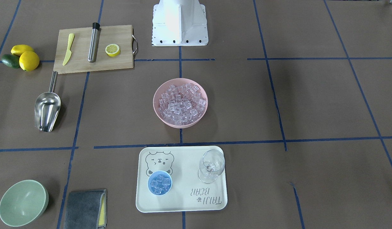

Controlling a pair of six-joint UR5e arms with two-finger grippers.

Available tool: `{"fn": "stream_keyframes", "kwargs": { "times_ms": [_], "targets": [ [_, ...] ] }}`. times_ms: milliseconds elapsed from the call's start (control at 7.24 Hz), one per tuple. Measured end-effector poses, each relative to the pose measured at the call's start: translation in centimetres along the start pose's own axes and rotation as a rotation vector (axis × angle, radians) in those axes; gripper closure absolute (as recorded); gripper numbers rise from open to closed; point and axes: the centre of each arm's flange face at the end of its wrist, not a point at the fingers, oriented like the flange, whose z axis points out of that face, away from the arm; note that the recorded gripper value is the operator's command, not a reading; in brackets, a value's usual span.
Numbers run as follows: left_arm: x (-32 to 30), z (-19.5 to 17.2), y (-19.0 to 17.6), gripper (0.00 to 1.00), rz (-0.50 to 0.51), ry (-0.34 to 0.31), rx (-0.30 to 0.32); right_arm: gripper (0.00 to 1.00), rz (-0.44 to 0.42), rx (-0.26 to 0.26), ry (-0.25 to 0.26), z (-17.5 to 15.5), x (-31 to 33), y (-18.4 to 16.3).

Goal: Put ice in cup with scoop

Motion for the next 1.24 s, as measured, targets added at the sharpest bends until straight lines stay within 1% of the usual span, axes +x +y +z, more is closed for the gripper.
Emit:
{"fn": "stream_keyframes", "kwargs": {
  "times_ms": [414,967,1105,1243],
  "targets": [
    [-0.09,0.15,0.29,0.0,-0.008,-0.007,-0.004,0.0,0.008,-0.01,0.001,0.47,0.53,0.2],
    [-0.17,0.28,0.36,0.0,-0.011,-0.01,-0.007,0.0,0.002,-0.005,0.005,0.24,0.37,-0.28],
    [-0.18,0.3,0.37,0.0,-0.03,-0.009,-0.007,0.0,0.003,-0.003,0.006,0.18,0.39,-0.3],
    [-0.12,0.23,0.32,0.0,-0.078,-0.01,-0.004,0.0,0.003,-0.002,0.006,0.11,0.41,-0.32]
  ]
}}
